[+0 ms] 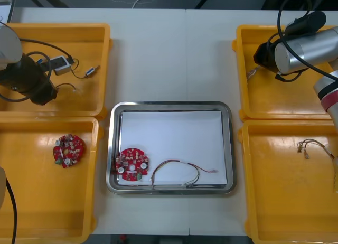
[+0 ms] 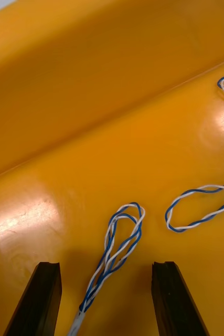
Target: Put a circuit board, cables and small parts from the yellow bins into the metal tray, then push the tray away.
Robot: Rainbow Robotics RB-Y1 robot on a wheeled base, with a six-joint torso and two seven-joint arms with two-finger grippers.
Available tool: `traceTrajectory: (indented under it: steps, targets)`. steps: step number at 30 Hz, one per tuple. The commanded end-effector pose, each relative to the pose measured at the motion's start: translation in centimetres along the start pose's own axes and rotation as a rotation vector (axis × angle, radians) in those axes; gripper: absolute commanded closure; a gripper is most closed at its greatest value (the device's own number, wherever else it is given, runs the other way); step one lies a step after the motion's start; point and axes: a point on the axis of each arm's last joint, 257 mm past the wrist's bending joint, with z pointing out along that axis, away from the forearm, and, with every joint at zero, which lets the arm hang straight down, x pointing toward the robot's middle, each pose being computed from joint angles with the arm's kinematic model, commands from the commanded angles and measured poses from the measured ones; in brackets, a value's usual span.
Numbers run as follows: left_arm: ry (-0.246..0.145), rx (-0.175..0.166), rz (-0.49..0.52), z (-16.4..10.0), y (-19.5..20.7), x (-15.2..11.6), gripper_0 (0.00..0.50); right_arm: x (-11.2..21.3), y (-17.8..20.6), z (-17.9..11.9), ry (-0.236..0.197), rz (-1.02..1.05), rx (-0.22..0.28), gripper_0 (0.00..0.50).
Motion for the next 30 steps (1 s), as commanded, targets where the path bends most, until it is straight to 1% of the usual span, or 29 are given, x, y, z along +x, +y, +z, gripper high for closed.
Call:
traceTrajectory:
  steps: [1,2,3,4,5,7,8,12,13,16,18,21,23,24,26,27,30]
  targets:
    - [-0.02,-0.073,-0.021,-5.8,3.6,-1.4,0.5,-0.5,2.9,-0.2,-0.014,-0.014,-0.036,0.0]
    - [-0.017,-0.07,-0.033,-6.5,3.5,-1.5,0.5,-0.5,2.9,-0.2,-0.013,-0.014,-0.037,0.024]
    - [-0.014,-0.07,-0.038,-6.8,3.5,-1.5,0.5,-0.5,2.9,-0.2,-0.013,-0.014,-0.037,0.061]
    - [-0.011,-0.064,-0.053,-7.5,3.3,-1.6,0.5,-0.3,2.9,-0.2,-0.009,-0.014,-0.039,0.185]
    - [-0.004,-0.06,-0.068,-8.0,3.2,-1.5,0.5,-0.3,3.0,-0.2,-0.007,-0.014,-0.04,0.37]
    - [-0.002,-0.057,-0.087,-8.8,3.0,-1.7,0.5,-0.3,3.1,-0.2,-0.006,-0.008,-0.044,0.472]
    - [0.003,-0.051,-0.112,-9.5,2.6,-1.7,0.5,-0.2,3.1,-0.2,-0.003,-0.008,-0.045,0.5]
    - [0.011,-0.039,-0.178,-11.0,1.6,-1.8,0.5,-0.3,3.0,-0.3,-0.003,-0.01,-0.045,0.5]
    - [0.008,-0.042,-0.2,-11.4,1.4,-2.0,0.5,-0.4,2.9,-0.3,-0.004,-0.012,-0.044,0.5]
    - [-0.023,-0.065,-0.243,-12.4,1.6,-3.0,0.5,-0.9,2.5,-0.4,-0.011,-0.022,-0.038,0.5]
    - [-0.04,-0.074,-0.27,-12.8,1.6,-3.4,0.5,-1.3,2.1,-0.6,-0.013,-0.032,-0.031,0.5]
    - [-0.069,-0.088,-0.319,-13.6,1.5,-4.4,0.5,-1.9,1.3,-1.4,-0.003,-0.055,-0.007,0.5]
    - [-0.088,-0.101,-0.366,-14.1,1.0,-5.3,0.5,-2.3,0.9,-2.4,0.015,-0.077,0.013,0.5]
    - [-0.089,-0.103,-0.374,-14.1,0.9,-5.4,0.5,-2.4,0.8,-2.7,0.02,-0.08,0.018,0.5]
    - [-0.099,-0.107,-0.409,-14.2,-0.1,-5.9,0.5,-2.7,0.8,-4.0,0.048,-0.08,0.016,0.5]
    - [-0.102,-0.11,-0.415,-14.2,-0.3,-6.1,0.5,-2.7,0.8,-4.4,0.055,-0.082,0.014,0.5]
    - [-0.114,-0.108,-0.467,-14.1,-1.8,-6.8,0.5,-2.8,1.0,-6.0,0.099,-0.078,0.002,0.5]
